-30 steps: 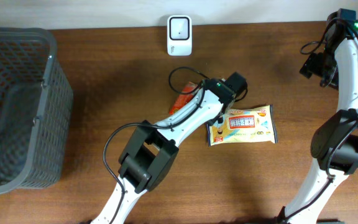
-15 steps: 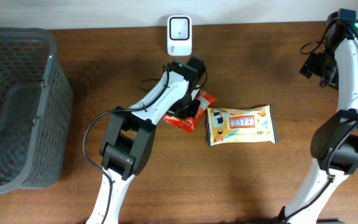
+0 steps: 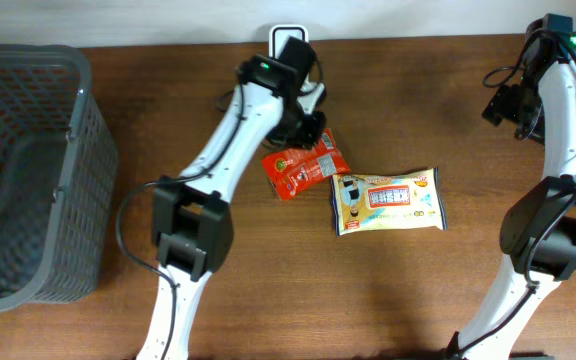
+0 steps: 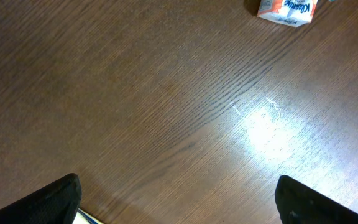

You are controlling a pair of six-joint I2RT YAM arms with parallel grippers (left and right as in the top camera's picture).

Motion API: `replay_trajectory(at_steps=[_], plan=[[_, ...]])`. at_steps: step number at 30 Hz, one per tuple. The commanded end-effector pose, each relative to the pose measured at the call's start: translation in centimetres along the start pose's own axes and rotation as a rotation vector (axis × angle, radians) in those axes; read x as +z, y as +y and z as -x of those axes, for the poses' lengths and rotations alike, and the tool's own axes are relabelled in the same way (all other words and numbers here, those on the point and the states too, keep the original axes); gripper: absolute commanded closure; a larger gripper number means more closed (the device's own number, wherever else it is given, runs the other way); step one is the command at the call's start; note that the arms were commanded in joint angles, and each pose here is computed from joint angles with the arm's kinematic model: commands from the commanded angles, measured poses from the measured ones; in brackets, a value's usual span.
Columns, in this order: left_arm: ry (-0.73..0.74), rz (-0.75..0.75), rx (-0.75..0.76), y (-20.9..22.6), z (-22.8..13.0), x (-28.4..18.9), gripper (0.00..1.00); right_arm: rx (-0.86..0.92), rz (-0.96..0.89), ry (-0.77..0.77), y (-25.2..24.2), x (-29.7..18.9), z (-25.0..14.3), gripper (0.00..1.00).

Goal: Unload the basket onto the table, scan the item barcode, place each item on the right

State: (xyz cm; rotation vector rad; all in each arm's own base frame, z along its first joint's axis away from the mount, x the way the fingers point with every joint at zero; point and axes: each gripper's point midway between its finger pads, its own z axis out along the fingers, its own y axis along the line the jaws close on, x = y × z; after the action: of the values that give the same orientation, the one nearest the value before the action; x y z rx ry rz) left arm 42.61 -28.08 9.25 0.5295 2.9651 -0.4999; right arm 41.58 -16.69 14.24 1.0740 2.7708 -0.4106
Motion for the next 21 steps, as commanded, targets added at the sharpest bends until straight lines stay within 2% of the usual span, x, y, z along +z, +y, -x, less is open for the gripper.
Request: replay_trajectory(at_steps=[1,4,5,6,8,10,12,13,15,17,19,21], plan=[[0.14,0.14,0.0,2.4,-2.7,6.1,1.0,0.025,0.014,-0.032,-0.3,-1.3,0.5,0.01],[0.161,0.427,0.017,8.1,-3.2,7.8,1.0,0.025,0.014,-0.032,-0.3,-1.3,0.5,0.01],[0.132,0.598,0.023,11.3,-2.4,6.3,1.0,0.025,0.014,-0.032,-0.3,-1.3,0.5,0.01],[0.118,0.64,0.017,12.1,-1.9,5.1,1.0,0.025,0.014,-0.033,-0.3,-1.3,0.5,0.01],[0.068,0.621,-0.015,11.8,-0.1,0.9,1.0,0.025,0.014,-0.032,-0.3,-1.3,0.5,0.01],[-0.017,0.445,-0.034,8.7,2.0,-1.1,1.0,0.025,0.014,-0.032,-0.3,-1.3,0.5,0.01],[-0.048,0.163,-0.026,3.9,3.1,-0.2,1.0,0.025,0.014,-0.032,-0.3,-1.3,0.5,0.01],[-0.028,0.091,-0.02,2.7,3.1,1.5,1.0,0.025,0.014,-0.032,-0.3,-1.3,0.5,0.01],[0.015,0.101,-0.015,3.2,2.8,5.5,1.0,0.025,0.014,-0.032,-0.3,-1.3,0.5,0.01],[0.037,0.175,-0.02,5.1,2.5,7.7,1.0,0.025,0.014,-0.032,-0.3,-1.3,0.5,0.01],[0.055,0.226,-0.032,6.4,2.1,7.6,1.0,0.025,0.014,-0.032,-0.3,-1.3,0.5,0.01],[0.04,0.225,-0.031,5.6,2.4,4.3,1.0,0.025,0.014,-0.032,-0.3,-1.3,0.5,0.01]])
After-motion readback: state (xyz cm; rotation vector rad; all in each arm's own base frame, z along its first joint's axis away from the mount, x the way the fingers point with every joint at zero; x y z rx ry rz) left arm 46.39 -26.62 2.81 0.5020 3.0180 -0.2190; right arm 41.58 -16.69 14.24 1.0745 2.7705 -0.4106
